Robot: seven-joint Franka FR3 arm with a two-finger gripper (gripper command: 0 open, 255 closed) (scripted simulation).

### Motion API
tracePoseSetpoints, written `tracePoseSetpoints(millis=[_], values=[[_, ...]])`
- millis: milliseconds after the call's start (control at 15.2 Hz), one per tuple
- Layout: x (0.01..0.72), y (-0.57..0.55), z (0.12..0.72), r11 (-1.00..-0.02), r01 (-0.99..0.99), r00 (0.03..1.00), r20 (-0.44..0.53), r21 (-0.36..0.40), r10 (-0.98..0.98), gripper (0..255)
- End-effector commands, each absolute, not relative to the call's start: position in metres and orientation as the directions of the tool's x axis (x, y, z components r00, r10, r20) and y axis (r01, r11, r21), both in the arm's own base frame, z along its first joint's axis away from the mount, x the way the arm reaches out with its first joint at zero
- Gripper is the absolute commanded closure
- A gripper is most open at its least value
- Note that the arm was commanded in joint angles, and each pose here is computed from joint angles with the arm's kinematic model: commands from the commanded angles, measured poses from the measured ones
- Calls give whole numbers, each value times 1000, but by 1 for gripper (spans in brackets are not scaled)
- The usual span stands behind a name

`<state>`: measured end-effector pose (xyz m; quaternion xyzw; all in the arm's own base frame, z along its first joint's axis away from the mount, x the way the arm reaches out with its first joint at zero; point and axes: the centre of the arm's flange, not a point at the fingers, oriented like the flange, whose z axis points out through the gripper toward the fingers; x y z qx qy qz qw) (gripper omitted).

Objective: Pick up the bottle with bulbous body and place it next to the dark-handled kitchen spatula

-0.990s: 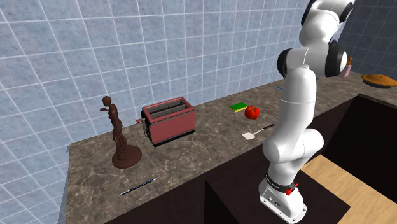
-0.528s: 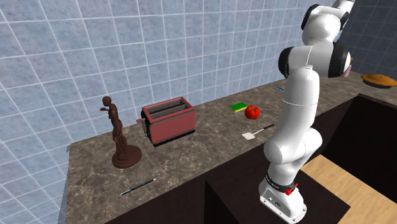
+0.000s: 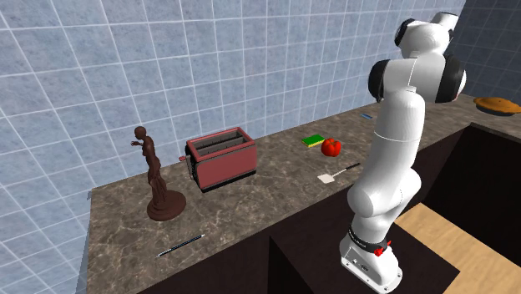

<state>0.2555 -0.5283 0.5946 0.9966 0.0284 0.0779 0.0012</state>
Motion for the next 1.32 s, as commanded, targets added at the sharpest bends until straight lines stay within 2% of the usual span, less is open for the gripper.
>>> tracePoseSetpoints(millis=[0,1254], values=[[257,-529,584,-998,56,986,156,8,57,255],[257,-529,484,-998,56,986,156,8,57,255]])
